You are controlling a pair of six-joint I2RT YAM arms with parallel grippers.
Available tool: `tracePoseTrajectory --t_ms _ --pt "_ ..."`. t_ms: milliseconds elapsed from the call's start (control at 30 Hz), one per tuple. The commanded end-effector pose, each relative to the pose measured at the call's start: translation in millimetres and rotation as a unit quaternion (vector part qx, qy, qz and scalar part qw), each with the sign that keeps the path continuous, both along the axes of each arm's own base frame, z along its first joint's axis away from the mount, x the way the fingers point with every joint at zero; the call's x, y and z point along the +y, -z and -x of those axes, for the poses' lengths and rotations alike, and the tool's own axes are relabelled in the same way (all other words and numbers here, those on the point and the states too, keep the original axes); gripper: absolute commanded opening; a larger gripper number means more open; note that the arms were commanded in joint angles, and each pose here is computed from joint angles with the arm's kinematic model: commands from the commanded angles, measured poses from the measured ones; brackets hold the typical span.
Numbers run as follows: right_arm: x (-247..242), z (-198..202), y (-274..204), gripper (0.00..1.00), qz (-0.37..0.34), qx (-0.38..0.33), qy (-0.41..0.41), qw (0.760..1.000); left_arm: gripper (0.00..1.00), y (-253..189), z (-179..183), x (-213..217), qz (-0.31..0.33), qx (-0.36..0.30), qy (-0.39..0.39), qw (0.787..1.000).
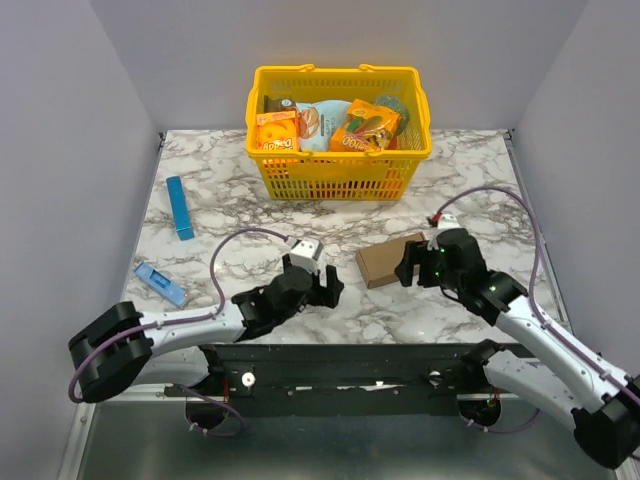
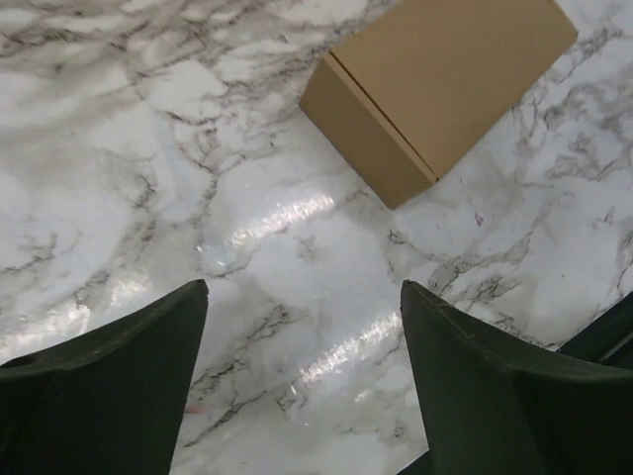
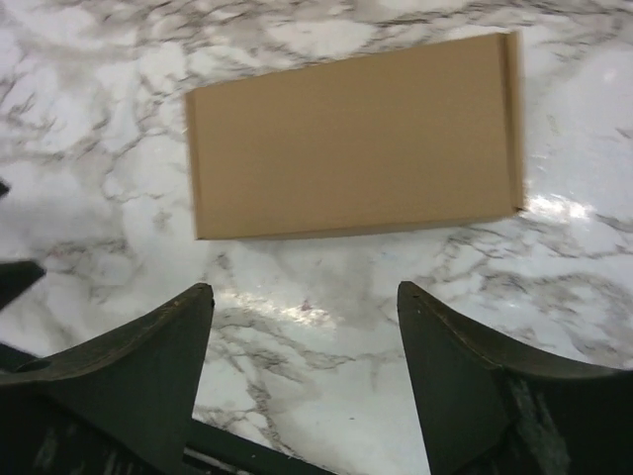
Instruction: Fold the paper box
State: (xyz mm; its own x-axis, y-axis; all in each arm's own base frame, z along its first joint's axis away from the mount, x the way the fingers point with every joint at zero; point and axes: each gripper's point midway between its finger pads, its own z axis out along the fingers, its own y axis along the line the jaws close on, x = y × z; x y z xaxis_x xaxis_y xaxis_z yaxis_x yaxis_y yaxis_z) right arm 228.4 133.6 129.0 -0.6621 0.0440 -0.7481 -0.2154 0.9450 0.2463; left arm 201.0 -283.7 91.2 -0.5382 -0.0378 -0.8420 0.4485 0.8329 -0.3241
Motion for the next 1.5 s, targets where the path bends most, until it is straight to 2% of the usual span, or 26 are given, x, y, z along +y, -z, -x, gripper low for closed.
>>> tracePoseTrajectory --t_ms 0,67,100,233,367,633,1100,1267,1300,1333,1467 --pt "32.6 -11.8 -9.2 0.86 0.078 -0.034 -0.051 0.995 0.96 -33.4 -25.4 22.1 0.049 -0.001 -0.004 0.999" --pt "47.3 -19.6 -11.6 0.87 0.089 -0.036 -0.063 0.993 0.99 -42.6 -34.7 33.3 0.057 0.001 -0.008 0.998" --pt "53.9 -21.2 3.4 0.87 0.117 -0.019 -0.069 0.991 0.99 -50.4 -46.0 46.6 0.062 -0.005 -0.028 0.998" --pt "74.2 -28.0 24.0 0.89 0.155 0.004 -0.082 0.984 0.99 -58.7 -58.0 74.5 0.04 -0.002 -0.049 0.998" --pt "95.1 -32.9 34.3 0.91 0.163 0.001 -0.095 0.982 0.99 -70.9 -65.9 90.1 0.048 -0.008 -0.063 0.997" --pt "73.7 -53.0 65.5 0.92 0.241 0.013 -0.038 0.97 0.99 -69.3 -70.1 106.4 0.044 0.013 -0.071 0.996" --pt "20.7 -115.1 62.5 0.91 0.206 0.022 0.044 0.977 0.99 -76.4 -76.3 127.1 0.048 0.011 -0.097 0.994" --pt "22.7 -129.7 48.3 0.91 0.202 0.001 0.048 0.978 0.99 -78.3 -76.1 131.4 0.05 0.009 -0.102 0.994" --pt "24.3 -130.3 40.9 0.92 0.194 -0.006 0.048 0.98 0.99 -78.4 -76.5 132.5 0.05 0.008 -0.104 0.993" --pt "27.6 -129.4 35.2 0.99 0.181 -0.011 0.044 0.982 0.99 -79.1 -76.9 132.7 0.05 0.006 -0.101 0.994" --pt "37.6 -118.3 -6.3 1.0 0.113 -0.062 0.023 0.991 0.99 -76.2 -80.7 143.0 0.044 0.007 -0.12 0.992"
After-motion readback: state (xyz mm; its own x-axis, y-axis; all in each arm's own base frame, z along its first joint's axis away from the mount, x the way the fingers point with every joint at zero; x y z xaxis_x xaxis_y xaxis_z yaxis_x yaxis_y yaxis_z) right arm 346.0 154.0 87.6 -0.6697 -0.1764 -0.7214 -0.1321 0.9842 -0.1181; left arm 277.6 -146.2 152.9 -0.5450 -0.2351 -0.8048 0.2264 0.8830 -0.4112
